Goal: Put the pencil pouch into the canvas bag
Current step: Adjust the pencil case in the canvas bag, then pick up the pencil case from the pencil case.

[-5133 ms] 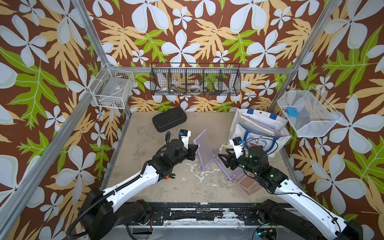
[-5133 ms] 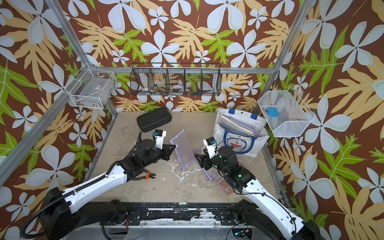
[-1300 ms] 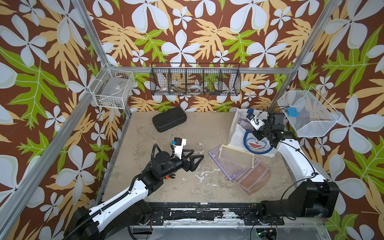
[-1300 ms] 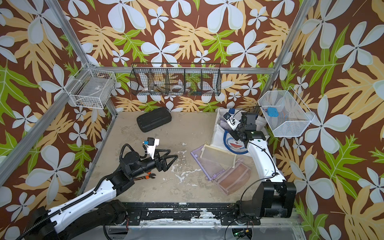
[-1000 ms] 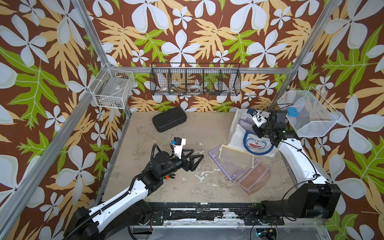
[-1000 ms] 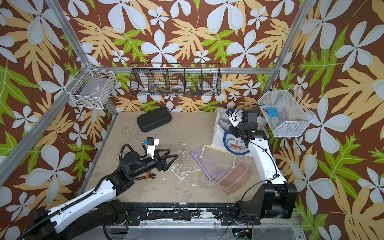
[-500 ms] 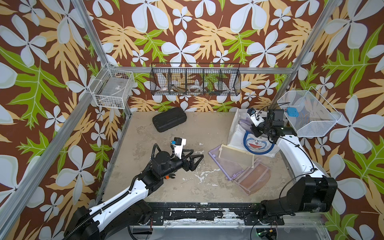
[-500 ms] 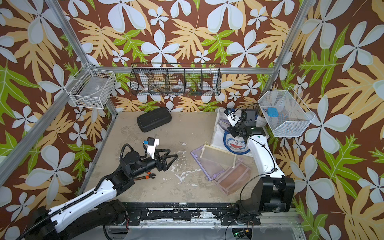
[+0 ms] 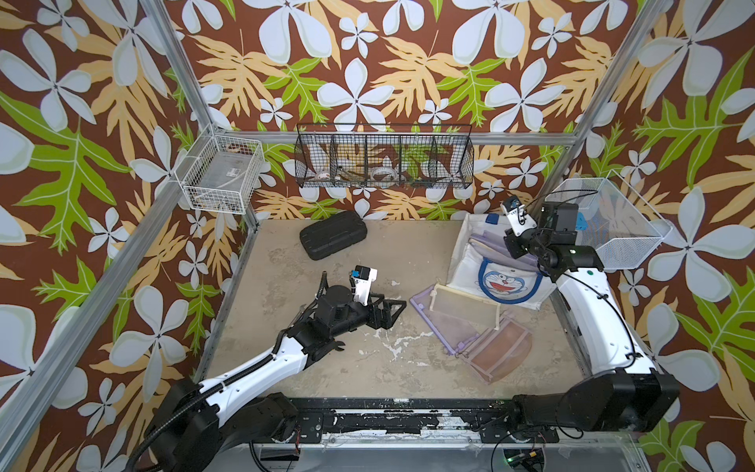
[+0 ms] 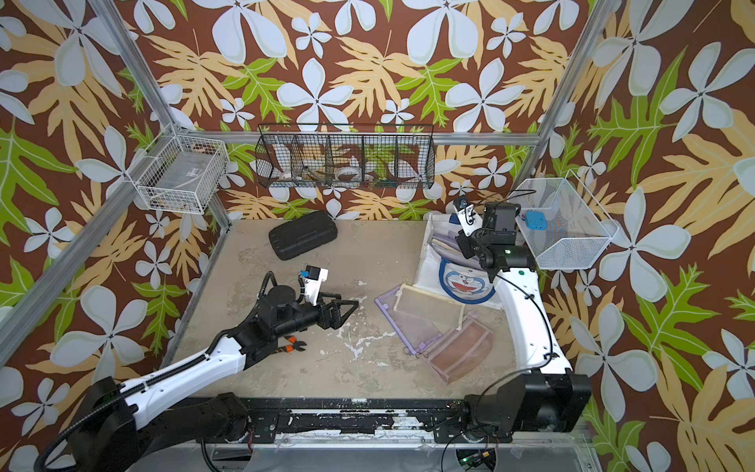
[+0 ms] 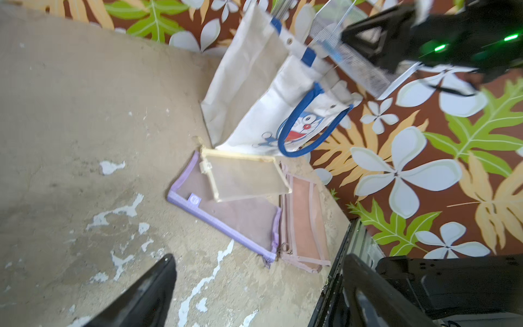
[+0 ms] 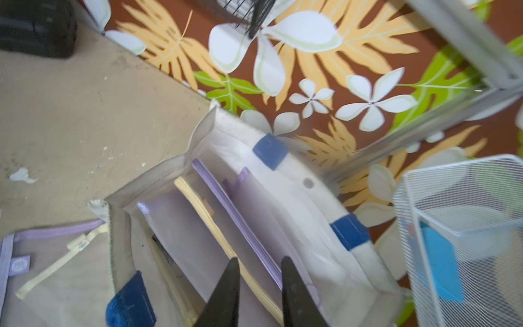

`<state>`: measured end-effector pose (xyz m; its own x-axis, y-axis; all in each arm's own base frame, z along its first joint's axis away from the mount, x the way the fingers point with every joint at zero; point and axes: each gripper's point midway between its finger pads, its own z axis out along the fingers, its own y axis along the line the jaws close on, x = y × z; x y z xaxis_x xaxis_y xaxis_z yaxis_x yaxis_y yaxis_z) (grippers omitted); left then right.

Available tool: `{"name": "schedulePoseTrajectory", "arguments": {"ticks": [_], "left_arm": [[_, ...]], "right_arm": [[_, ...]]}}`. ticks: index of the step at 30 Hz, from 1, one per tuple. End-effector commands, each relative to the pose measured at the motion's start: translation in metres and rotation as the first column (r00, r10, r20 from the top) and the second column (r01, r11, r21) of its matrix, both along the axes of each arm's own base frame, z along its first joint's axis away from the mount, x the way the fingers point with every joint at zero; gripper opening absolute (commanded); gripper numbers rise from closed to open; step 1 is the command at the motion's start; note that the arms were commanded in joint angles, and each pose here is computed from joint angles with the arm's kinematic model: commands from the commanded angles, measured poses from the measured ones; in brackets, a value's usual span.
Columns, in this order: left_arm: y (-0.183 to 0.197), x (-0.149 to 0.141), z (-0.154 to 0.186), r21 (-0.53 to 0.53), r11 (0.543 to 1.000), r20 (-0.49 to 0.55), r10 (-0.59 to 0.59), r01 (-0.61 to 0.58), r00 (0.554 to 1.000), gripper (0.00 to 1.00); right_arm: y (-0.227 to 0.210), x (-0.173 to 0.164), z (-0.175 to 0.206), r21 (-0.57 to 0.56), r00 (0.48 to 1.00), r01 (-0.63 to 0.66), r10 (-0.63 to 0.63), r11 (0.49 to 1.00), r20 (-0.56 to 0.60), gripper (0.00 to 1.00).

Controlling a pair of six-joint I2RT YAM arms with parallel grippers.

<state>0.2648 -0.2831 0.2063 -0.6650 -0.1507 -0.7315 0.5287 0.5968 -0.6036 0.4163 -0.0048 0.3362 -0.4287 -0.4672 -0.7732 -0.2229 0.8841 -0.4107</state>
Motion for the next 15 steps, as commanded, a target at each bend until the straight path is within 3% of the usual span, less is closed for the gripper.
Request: {"name": "schedulePoseTrajectory", "arguments": {"ticks": [1,8,10,15], "left_arm": [[-0.005,-0.001,-0.037,0.035,0.999,-0.132,0.009,-0.004,0.991,0.94],[-0.036,0.006,-0.093,0.048,0.999,-0.31,0.038,-0.024,0.95,0.9],[-0.046,0.01,-0.106,0.028,0.999,-0.363,0.045,-0.038,0.931,0.88],[-0.077,0.024,-0.117,-0.005,0.999,-0.417,0.037,-0.043,0.908,0.81]], "right_arm": [[0.004,-0.009,0.022,0.066,0.995,0.075,-0.08,0.995,0.068,0.38],[0.091,-0.046,-0.019,0.18,0.994,-0.102,0.096,0.978,0.046,0.56],[0.103,-0.058,-0.034,0.268,0.993,-0.119,0.119,0.956,0.017,0.63],[0.104,-0.088,-0.074,0.37,0.991,-0.083,0.116,0.925,-0.068,0.66]]}}
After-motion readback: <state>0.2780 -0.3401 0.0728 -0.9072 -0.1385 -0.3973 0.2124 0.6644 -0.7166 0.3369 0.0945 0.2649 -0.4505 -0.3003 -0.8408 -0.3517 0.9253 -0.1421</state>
